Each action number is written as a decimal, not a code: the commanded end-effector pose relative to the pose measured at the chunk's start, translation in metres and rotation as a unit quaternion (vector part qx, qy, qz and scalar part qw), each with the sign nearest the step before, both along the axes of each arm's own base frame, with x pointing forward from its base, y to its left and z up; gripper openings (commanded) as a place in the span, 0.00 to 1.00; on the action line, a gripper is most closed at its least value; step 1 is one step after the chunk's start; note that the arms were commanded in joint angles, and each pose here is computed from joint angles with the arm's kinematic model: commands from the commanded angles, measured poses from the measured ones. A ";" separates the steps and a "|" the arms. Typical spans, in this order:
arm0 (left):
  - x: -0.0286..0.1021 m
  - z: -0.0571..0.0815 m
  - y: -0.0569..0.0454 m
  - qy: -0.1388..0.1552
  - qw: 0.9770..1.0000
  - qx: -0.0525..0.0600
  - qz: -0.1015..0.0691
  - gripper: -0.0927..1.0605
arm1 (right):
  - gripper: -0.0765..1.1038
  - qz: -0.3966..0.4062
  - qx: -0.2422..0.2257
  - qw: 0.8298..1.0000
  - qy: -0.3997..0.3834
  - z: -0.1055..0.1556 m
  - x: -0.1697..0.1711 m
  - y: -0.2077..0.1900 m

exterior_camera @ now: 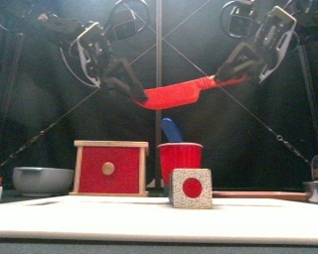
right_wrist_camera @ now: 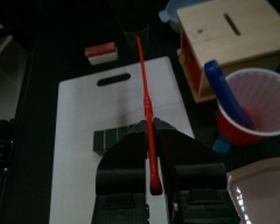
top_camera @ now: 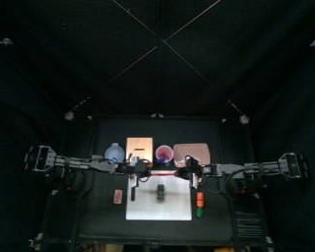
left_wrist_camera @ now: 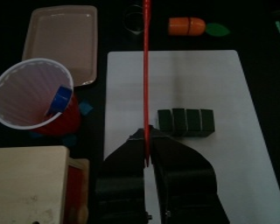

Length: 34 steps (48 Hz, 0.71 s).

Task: Cut the sushi into 4 pieces with the knife
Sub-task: Cut the sushi into 4 pieces

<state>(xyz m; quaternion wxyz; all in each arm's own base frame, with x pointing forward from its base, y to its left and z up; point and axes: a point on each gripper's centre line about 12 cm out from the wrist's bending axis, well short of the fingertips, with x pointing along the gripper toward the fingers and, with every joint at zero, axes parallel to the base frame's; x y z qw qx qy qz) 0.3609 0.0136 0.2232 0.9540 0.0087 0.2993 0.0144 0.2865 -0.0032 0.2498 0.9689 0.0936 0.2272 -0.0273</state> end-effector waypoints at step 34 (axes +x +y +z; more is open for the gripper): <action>0.006 -0.014 -0.001 0.017 1.000 -0.014 0.007 0.32 | 0.22 0.003 0.008 0.970 0.244 -0.026 0.038 0.004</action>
